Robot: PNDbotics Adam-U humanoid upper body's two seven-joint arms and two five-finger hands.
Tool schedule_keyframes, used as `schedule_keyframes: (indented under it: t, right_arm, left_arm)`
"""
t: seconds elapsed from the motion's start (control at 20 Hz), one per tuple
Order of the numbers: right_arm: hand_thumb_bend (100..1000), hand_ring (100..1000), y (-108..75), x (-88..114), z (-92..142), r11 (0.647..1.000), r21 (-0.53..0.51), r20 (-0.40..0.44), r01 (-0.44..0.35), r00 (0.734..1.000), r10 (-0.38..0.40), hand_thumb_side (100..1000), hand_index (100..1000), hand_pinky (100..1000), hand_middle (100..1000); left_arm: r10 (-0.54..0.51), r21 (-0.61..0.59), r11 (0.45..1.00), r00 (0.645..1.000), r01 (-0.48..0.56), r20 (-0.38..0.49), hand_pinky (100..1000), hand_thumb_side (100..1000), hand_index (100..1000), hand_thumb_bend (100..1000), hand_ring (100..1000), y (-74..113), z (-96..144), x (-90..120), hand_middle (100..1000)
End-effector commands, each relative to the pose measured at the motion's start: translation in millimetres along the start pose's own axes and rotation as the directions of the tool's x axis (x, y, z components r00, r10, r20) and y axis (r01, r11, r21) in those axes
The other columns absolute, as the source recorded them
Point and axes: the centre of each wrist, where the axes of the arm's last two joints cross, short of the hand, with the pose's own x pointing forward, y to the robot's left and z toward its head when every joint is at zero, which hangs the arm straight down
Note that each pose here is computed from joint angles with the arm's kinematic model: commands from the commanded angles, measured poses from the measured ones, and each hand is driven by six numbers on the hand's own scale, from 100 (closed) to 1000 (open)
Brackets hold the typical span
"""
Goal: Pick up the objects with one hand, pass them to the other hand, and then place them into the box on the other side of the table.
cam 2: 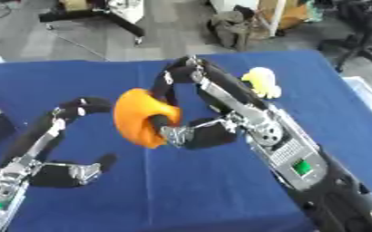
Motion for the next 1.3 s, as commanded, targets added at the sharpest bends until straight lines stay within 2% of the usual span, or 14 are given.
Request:
schedule_keyframes:
  t: [0.05,0.6,1.0,1.3]
  right_arm:
    - [100,619,-3.7,7,-6,1.0,0.008,0.034,0.009,0.999,-0.009,100,144,642,303]
    - [100,624,5.9,9,-9,0.995,0.063,0.034,0.084,0.996,-0.086,124,141,638,302]
    - [100,623,4.4,9,-10,0.994,0.053,0.013,0.093,0.995,-0.094,138,141,636,302]
    - [100,612,1.8,8,-7,0.997,0.019,-0.027,0.076,0.997,-0.075,112,133,617,289]
  left_arm:
    - [0.005,0.034,0.999,1.0,-0.006,0.029,912,496,856,418,931,3.1,-8,5,812]
    - [0.062,0.09,0.994,0.997,-0.066,0.043,916,490,852,409,933,-0.3,-19,9,812]
    - [0.063,0.018,0.998,0.99,-0.066,0.129,909,476,854,426,925,5.3,-19,18,808]
    - [0.057,-0.021,0.998,0.984,-0.054,0.167,906,473,855,435,922,12.0,-16,25,806]
